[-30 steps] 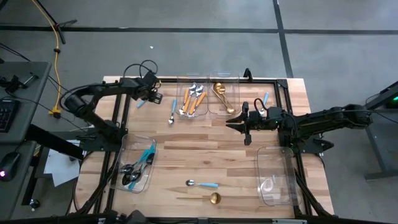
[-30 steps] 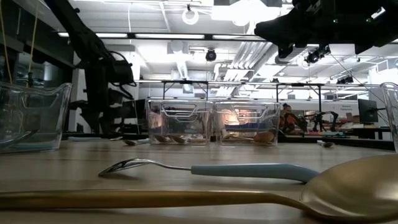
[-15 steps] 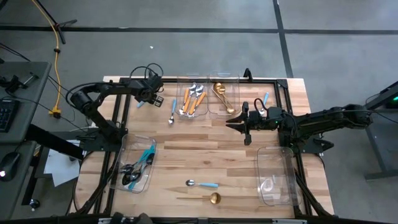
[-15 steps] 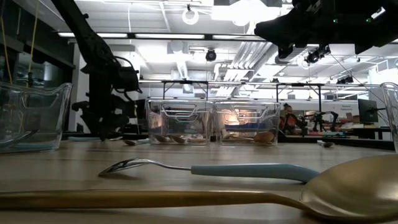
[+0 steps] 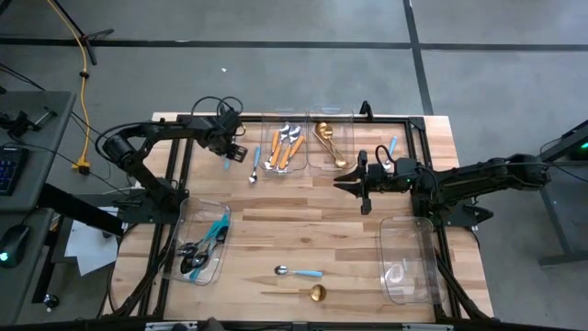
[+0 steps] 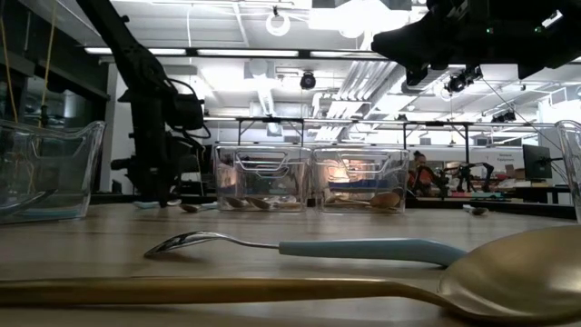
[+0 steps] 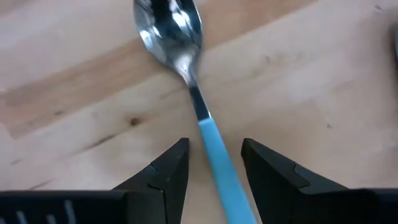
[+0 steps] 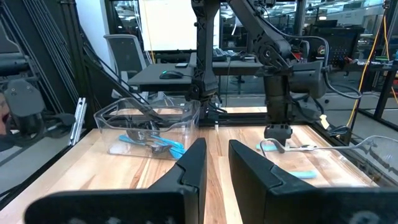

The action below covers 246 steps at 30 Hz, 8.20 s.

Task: Sort silverware by color (type)
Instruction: Put the blue spoon into the bottom right transparent bin

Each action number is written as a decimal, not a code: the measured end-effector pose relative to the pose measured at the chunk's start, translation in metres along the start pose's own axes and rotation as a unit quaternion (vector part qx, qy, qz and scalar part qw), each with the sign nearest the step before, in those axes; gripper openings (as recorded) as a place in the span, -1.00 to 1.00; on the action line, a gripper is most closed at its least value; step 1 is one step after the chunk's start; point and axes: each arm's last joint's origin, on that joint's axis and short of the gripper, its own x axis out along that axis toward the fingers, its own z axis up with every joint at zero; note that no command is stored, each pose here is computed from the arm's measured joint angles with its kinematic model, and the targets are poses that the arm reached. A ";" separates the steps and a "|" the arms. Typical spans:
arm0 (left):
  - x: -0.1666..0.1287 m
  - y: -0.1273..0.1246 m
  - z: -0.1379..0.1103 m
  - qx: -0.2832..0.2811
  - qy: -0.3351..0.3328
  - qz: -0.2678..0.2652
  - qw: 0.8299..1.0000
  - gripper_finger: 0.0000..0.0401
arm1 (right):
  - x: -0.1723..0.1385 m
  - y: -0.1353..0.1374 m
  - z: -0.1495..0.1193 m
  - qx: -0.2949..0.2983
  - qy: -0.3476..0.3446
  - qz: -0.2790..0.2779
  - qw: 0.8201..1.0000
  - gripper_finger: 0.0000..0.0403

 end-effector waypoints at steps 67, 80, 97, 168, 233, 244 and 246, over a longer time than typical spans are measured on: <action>-0.120 -0.135 -0.132 0.257 -0.609 -0.381 0.647 -0.94 | 0.000 0.002 0.009 -0.001 -0.045 0.005 0.999 -0.74; -0.122 -0.137 -0.130 0.272 -0.610 -0.385 0.637 -0.94 | 0.000 0.002 0.007 0.014 -0.034 0.005 0.999 -0.74; -0.100 -0.182 -0.117 0.301 -0.584 -0.381 0.651 -0.94 | 0.055 -0.005 -0.009 0.052 -0.009 -0.036 0.998 -0.20; -0.121 -0.119 -0.138 0.226 -0.608 -0.349 0.676 -0.31 | 0.011 -0.006 0.002 0.032 0.007 -0.099 0.995 -0.95; -0.111 -0.113 -0.142 0.243 -0.580 -0.336 0.701 -0.30 | -0.085 0.156 -0.039 0.407 0.652 -0.228 0.597 -0.92; -0.111 -0.113 -0.142 0.243 -0.580 -0.336 0.701 -0.30 | -0.093 0.147 -0.055 0.415 0.645 -0.280 0.577 -0.77; -0.111 -0.113 -0.142 0.243 -0.580 -0.336 0.701 -0.30 | -0.092 0.148 -0.055 0.415 0.645 -0.279 0.578 -0.77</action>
